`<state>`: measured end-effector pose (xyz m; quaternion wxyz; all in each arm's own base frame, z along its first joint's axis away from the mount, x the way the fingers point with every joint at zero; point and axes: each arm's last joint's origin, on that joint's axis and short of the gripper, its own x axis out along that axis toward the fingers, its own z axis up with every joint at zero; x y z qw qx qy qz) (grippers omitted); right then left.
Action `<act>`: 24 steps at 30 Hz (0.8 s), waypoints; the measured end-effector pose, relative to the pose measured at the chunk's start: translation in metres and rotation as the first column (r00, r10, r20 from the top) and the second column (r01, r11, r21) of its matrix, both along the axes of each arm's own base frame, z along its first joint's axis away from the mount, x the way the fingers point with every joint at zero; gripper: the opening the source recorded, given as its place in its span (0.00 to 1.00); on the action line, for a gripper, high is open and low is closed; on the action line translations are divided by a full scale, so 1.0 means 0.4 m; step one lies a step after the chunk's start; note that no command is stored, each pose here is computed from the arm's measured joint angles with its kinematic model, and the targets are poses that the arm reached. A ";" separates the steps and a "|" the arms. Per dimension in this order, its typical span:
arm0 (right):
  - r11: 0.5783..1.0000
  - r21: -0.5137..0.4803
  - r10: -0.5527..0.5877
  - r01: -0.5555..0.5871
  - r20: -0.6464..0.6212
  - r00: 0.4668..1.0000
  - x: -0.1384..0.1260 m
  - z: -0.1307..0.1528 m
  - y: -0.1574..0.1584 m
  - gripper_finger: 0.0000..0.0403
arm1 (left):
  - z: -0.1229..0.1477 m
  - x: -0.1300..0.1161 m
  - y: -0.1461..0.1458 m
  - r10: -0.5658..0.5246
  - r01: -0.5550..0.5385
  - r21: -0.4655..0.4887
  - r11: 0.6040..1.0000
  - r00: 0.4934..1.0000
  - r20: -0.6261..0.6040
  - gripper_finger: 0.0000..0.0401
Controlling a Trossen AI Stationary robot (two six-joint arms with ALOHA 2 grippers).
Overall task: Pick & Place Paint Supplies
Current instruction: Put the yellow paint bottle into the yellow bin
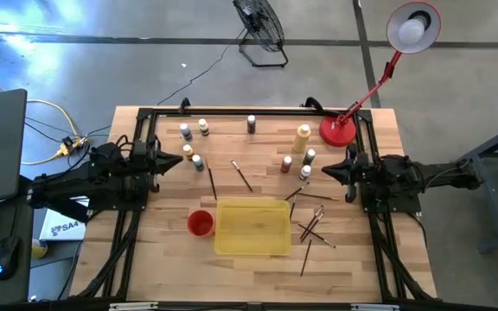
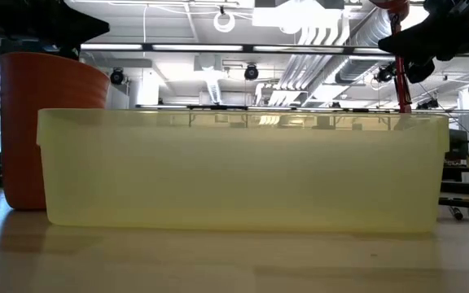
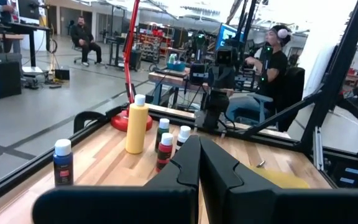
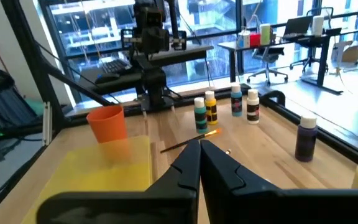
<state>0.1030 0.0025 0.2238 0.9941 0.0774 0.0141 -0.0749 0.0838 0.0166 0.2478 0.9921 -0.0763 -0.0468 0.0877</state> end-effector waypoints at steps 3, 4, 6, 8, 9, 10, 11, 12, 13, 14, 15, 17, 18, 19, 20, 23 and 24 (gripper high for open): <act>1.000 -0.002 0.000 0.000 -0.014 1.000 0.012 0.025 0.001 0.01 | 0.015 0.007 0.001 0.000 0.000 -0.002 1.000 1.000 -0.013 0.00; 1.000 -0.002 0.000 0.000 -0.014 1.000 0.015 0.036 0.001 0.01 | 0.021 0.009 0.002 0.000 0.000 0.002 1.000 1.000 -0.016 0.00; 1.000 -0.003 -0.003 0.003 -0.013 1.000 0.023 0.059 0.002 0.01 | 0.036 0.013 0.003 0.000 0.001 0.026 1.000 1.000 -0.024 0.00; 1.000 -0.003 -0.020 0.020 -0.010 1.000 0.030 0.084 0.001 0.01 | 0.053 0.019 0.003 -0.012 0.014 0.058 0.998 0.999 -0.033 0.00; 1.000 -0.004 -0.029 0.029 -0.007 1.000 0.034 0.096 0.001 0.01 | 0.062 0.024 0.003 -0.017 0.019 0.072 0.997 0.999 -0.039 0.00; 0.999 -0.004 -0.036 0.036 -0.005 0.999 0.038 0.109 0.001 0.01 | 0.070 0.028 0.004 -0.020 0.024 0.080 0.996 0.999 -0.045 0.00; 0.999 -0.003 -0.040 0.040 -0.004 0.999 0.043 0.120 0.001 0.01 | 0.078 0.033 0.004 -0.025 0.029 0.082 0.996 0.998 -0.051 0.00; 0.999 -0.003 -0.041 0.041 -0.002 0.999 0.047 0.130 0.001 0.01 | 0.086 0.038 0.004 -0.036 0.041 0.084 0.996 0.998 -0.056 0.00; 0.999 -0.003 -0.041 0.041 0.000 0.999 0.051 0.140 0.002 0.01 | 0.095 0.043 0.005 -0.045 0.050 0.091 0.995 0.997 -0.061 0.00; 0.999 -0.003 -0.032 0.032 0.004 0.999 0.055 0.147 0.003 0.01 | 0.103 0.048 0.006 -0.047 0.053 0.097 0.994 0.997 -0.065 0.00; 1.000 -0.001 -0.021 0.021 0.011 1.000 0.058 0.153 0.004 0.01 | 0.111 0.053 0.007 -0.048 0.054 0.098 0.994 0.997 -0.063 0.00; 1.000 0.003 -0.017 0.017 0.048 0.999 0.064 0.162 0.005 0.01 | 0.130 0.063 0.009 -0.048 0.050 0.106 0.993 0.998 -0.027 0.00; 1.000 0.005 -0.018 0.017 0.070 0.997 0.066 0.168 0.005 0.01 | 0.138 0.067 0.010 -0.048 0.048 0.112 0.993 0.999 -0.005 0.00; 1.000 0.007 -0.018 0.018 0.089 0.996 0.067 0.172 0.005 0.01 | 0.146 0.071 0.010 -0.048 0.045 0.118 0.992 0.999 0.020 0.00; 1.000 0.010 -0.019 0.018 0.110 0.994 0.068 0.177 0.005 0.01 | 0.154 0.075 0.011 -0.048 0.041 0.126 0.991 0.998 0.051 0.00; 1.000 0.017 -0.019 0.017 0.174 0.985 0.068 0.193 0.005 0.01 | 0.171 0.081 0.012 -0.050 0.033 0.142 0.989 0.992 0.119 0.00; 1.000 0.019 -0.020 0.016 0.194 0.981 0.067 0.197 0.005 0.01 | 0.174 0.083 0.013 -0.050 0.030 0.145 0.989 0.990 0.131 0.00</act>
